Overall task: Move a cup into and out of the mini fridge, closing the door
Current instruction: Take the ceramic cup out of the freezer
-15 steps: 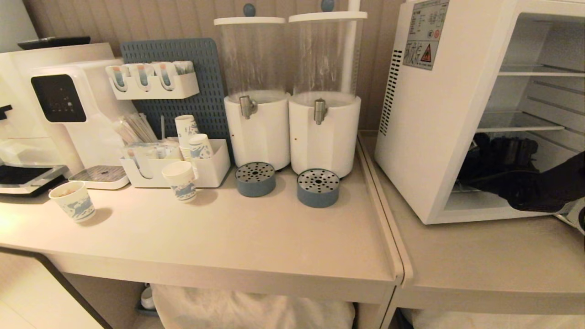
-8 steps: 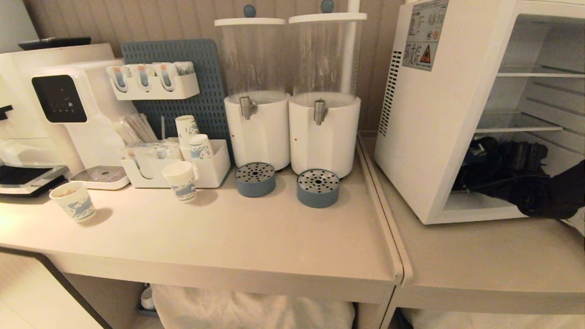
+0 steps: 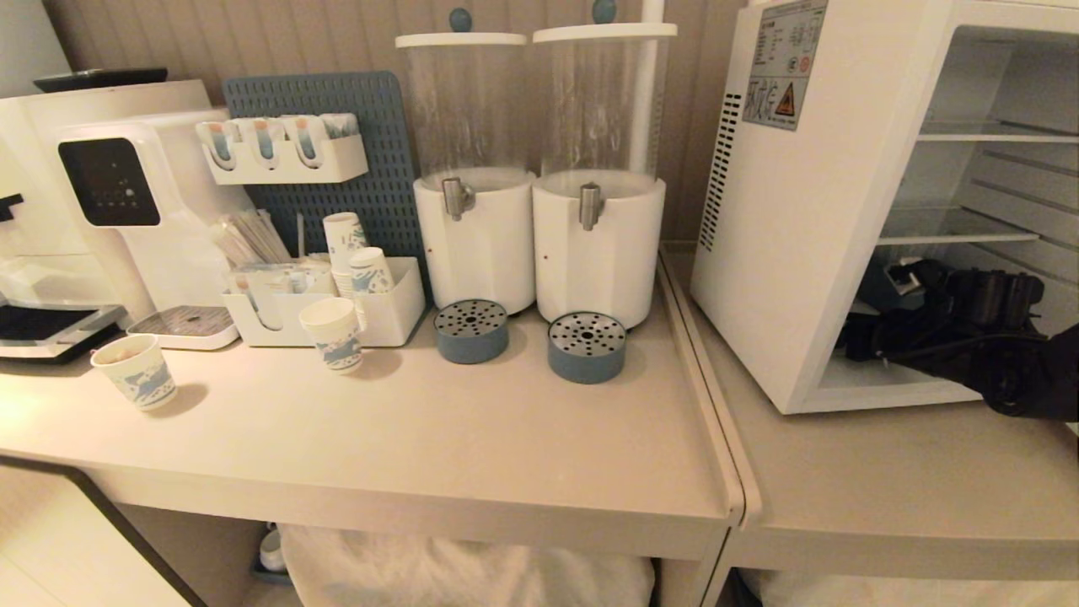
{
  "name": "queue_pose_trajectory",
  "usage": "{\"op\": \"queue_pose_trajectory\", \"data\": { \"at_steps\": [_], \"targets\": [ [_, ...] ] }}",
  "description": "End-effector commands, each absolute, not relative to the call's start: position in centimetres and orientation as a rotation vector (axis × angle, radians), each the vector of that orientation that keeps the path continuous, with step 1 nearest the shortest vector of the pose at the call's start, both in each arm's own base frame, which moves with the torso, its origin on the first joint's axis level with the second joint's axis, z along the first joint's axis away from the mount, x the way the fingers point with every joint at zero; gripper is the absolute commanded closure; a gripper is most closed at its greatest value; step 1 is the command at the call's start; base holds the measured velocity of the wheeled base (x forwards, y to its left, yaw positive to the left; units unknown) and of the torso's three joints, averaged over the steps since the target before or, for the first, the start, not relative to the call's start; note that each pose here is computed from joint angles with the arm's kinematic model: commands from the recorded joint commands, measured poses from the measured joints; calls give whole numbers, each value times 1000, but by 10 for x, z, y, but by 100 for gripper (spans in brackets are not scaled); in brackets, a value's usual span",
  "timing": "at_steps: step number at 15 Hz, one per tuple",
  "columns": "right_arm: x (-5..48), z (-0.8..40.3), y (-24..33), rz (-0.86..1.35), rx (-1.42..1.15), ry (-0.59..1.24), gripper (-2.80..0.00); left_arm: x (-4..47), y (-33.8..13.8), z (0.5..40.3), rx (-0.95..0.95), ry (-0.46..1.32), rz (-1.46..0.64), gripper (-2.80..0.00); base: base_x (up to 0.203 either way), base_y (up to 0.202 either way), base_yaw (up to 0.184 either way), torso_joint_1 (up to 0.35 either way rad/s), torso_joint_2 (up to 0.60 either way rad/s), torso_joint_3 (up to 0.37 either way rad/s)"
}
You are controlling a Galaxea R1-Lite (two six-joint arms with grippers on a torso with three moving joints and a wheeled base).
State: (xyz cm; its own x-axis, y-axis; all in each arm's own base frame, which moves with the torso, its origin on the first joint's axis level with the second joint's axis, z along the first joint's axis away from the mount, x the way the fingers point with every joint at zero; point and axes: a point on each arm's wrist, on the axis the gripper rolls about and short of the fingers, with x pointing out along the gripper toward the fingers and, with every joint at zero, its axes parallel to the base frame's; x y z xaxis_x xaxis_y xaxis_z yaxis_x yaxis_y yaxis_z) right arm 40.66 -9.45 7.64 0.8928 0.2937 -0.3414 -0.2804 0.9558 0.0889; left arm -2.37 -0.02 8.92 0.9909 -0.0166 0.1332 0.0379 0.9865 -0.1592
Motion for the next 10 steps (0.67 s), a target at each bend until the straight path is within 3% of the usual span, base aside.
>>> {"op": "queue_pose_trajectory", "data": {
  "at_steps": [1,6,10],
  "targets": [
    [400,85,-95,299,33,346,-280,-21,0,78,-164,-98,-25,0,0,0,0,0,0,0],
    [411,76,-91,267,-76,132,-280,-21,0,78,-164,-98,-25,0,0,0,0,0,0,0],
    [416,76,-80,260,-73,142,-280,-21,0,78,-162,-98,-25,0,0,0,0,0,0,0]
  ]
}}
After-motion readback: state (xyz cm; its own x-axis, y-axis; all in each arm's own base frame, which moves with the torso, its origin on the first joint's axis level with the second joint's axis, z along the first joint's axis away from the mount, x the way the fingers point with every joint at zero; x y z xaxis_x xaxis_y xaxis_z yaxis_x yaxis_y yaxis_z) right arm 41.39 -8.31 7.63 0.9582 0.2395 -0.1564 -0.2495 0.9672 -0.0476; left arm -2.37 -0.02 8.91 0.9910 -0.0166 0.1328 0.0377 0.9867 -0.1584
